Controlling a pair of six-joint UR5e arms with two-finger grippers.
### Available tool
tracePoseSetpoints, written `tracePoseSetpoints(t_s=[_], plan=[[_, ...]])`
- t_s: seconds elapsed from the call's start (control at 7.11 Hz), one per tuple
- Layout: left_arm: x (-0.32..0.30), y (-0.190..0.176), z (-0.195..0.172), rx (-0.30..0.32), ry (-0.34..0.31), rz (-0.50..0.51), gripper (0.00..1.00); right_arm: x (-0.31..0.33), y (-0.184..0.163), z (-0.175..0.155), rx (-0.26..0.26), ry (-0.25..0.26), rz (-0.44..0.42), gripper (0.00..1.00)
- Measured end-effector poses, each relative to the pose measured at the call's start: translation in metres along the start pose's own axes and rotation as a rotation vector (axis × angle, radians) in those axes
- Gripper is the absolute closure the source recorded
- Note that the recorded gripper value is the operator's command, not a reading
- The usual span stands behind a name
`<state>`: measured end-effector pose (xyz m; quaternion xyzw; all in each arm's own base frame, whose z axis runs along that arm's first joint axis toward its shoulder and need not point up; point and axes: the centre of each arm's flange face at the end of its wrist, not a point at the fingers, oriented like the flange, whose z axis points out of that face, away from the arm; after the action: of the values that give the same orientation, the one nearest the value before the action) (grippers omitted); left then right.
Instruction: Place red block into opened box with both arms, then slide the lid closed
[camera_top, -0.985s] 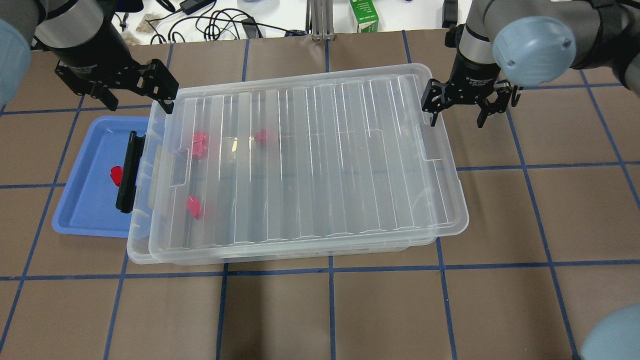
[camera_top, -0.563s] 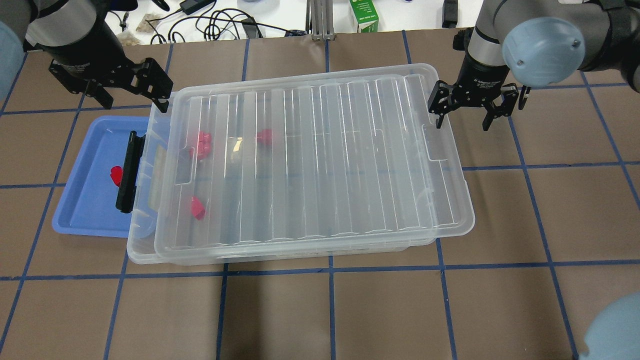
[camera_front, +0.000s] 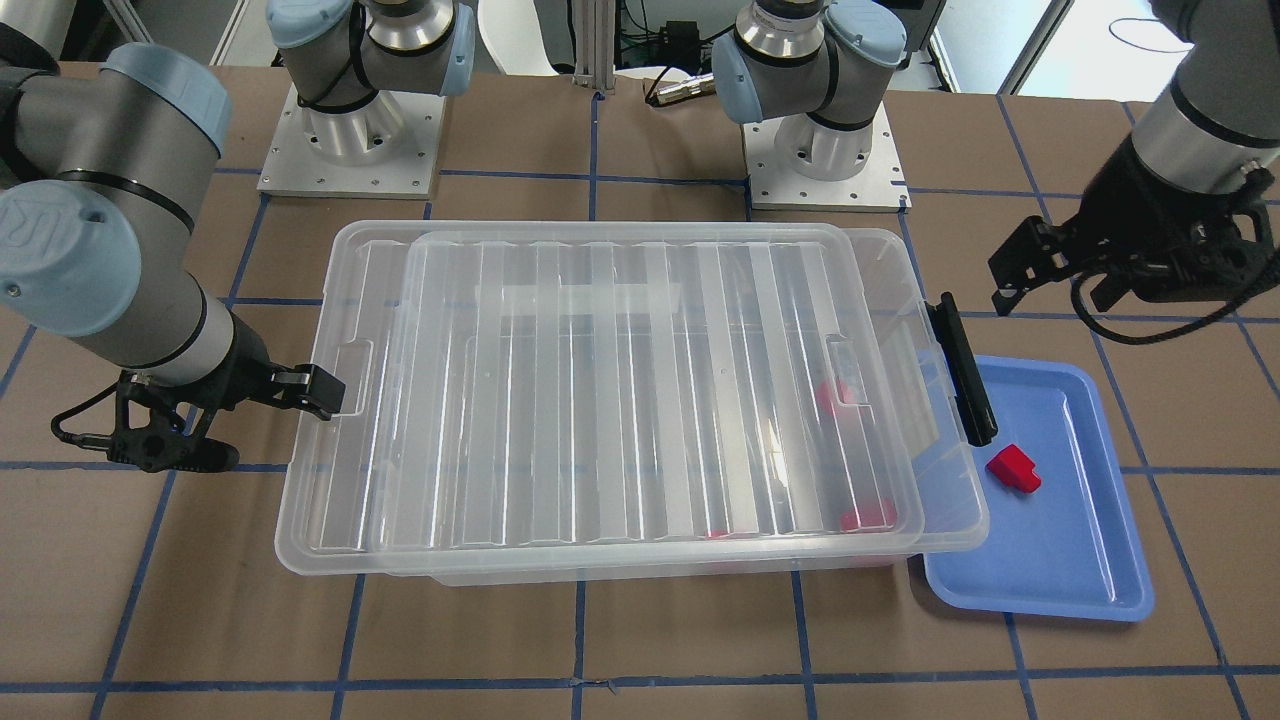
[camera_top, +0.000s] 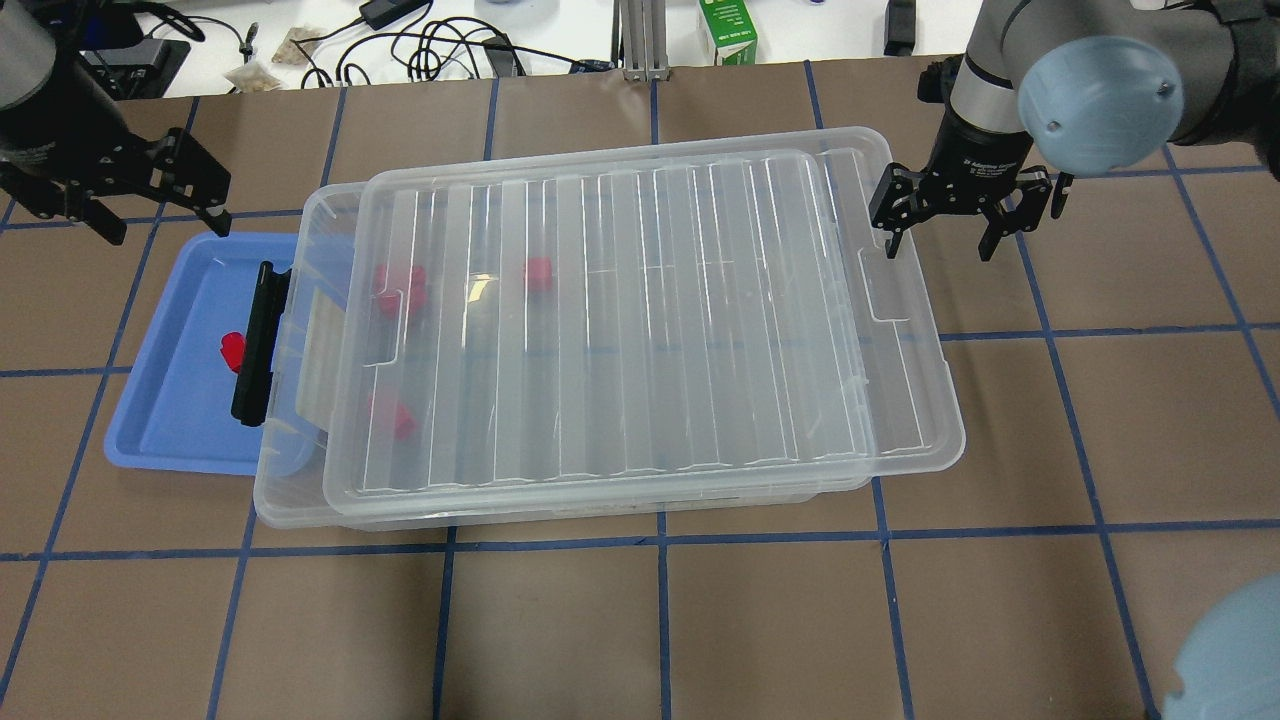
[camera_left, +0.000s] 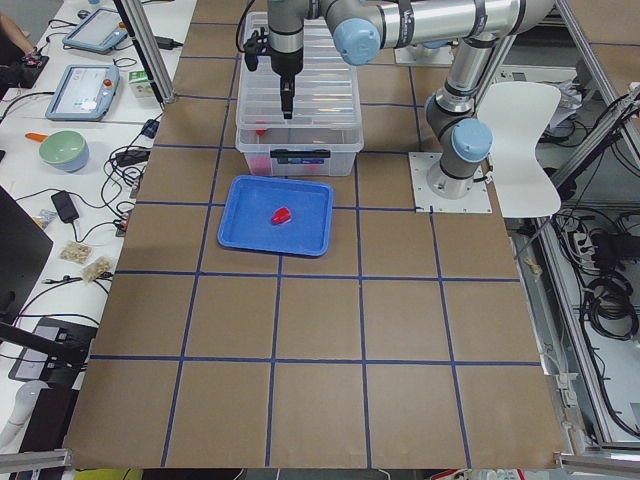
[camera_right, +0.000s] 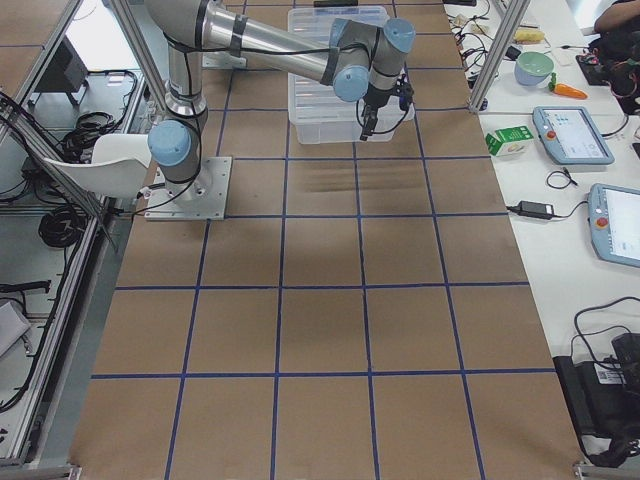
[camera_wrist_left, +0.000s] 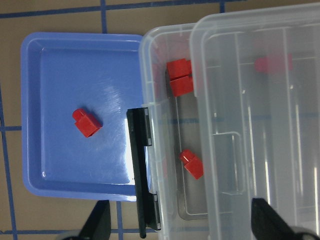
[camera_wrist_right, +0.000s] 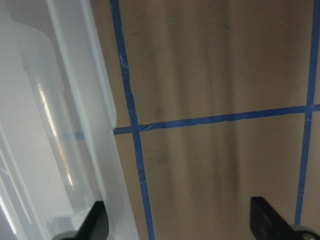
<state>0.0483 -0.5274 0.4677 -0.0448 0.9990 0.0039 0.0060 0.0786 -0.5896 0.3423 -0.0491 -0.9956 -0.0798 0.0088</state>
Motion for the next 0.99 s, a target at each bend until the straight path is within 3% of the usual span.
tracePoseSetpoints(t_s=[0.14,0.42,0.84,0.99], plan=[[-0.039,-0.014,0.028,-0.005,0.010,-0.048,0.00,0.008,-0.002,0.000,-0.001,-0.001,-0.004,0.00],[-0.096,-0.044,0.092,0.004,0.022,-0.043,0.00,0.030,-0.005,-0.001,-0.005,-0.006,0.002,0.00],[-0.117,-0.051,0.183,-0.091,0.067,-0.013,0.00,0.064,-0.011,-0.002,0.000,-0.013,-0.028,0.00],[-0.116,-0.049,0.206,-0.083,0.063,-0.008,0.00,0.074,-0.012,-0.002,0.000,-0.008,-0.027,0.00]])
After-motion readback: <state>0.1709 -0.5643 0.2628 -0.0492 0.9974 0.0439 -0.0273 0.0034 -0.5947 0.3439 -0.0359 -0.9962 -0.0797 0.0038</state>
